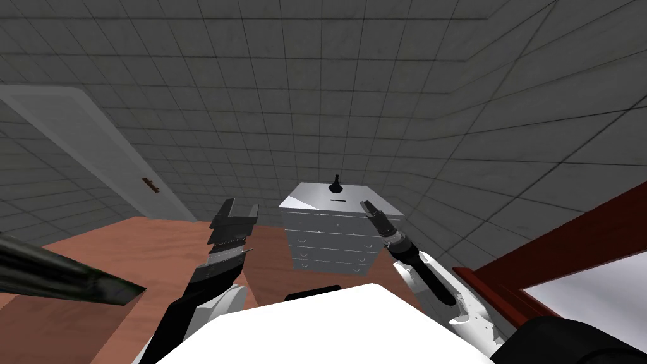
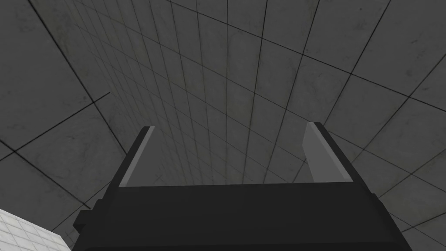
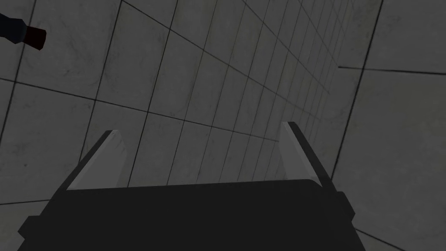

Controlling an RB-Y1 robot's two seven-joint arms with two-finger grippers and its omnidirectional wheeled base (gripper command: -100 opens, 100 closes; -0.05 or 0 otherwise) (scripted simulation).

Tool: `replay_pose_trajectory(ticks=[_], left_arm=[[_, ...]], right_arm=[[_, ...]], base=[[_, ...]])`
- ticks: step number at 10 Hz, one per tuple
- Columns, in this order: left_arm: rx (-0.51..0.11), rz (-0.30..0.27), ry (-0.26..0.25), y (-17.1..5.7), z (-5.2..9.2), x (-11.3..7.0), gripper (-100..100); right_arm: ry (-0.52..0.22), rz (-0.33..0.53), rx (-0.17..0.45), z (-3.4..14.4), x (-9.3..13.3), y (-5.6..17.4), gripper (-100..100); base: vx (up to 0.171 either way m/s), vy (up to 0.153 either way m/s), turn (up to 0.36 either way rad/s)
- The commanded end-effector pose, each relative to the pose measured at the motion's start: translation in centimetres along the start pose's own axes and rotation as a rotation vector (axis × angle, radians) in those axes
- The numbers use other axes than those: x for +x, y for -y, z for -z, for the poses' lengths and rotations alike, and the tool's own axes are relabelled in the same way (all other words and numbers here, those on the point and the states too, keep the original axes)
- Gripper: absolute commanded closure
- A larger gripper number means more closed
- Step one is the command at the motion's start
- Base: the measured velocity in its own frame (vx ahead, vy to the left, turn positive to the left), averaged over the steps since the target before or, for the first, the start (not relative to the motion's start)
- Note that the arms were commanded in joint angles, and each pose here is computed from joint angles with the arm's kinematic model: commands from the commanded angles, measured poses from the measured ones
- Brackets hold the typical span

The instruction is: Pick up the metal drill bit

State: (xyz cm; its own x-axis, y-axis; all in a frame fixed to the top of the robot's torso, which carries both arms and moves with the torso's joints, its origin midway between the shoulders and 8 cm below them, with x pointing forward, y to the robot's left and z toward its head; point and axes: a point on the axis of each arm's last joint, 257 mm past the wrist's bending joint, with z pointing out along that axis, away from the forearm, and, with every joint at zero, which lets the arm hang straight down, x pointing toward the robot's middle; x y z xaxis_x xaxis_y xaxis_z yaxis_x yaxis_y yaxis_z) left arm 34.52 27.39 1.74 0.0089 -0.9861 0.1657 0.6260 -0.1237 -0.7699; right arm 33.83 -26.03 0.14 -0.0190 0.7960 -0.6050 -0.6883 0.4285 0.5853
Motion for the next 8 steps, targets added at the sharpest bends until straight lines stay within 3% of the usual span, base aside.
replay_pose_trajectory(ticks=[1,8], left_arm=[[0.0,0.0,0.0,0.0,0.0,0.0,0],[0.0,0.0,0.0,0.0,0.0,0.0,0]], right_arm=[[-0.041,0.009,0.005,0.3,-0.2,0.6,-100],[-0.23,0.062,0.018,0.9,-0.2,2.0,-100]], base=[[-0.022,-0.011,0.147],[-0.016,-0.014,0.148]])
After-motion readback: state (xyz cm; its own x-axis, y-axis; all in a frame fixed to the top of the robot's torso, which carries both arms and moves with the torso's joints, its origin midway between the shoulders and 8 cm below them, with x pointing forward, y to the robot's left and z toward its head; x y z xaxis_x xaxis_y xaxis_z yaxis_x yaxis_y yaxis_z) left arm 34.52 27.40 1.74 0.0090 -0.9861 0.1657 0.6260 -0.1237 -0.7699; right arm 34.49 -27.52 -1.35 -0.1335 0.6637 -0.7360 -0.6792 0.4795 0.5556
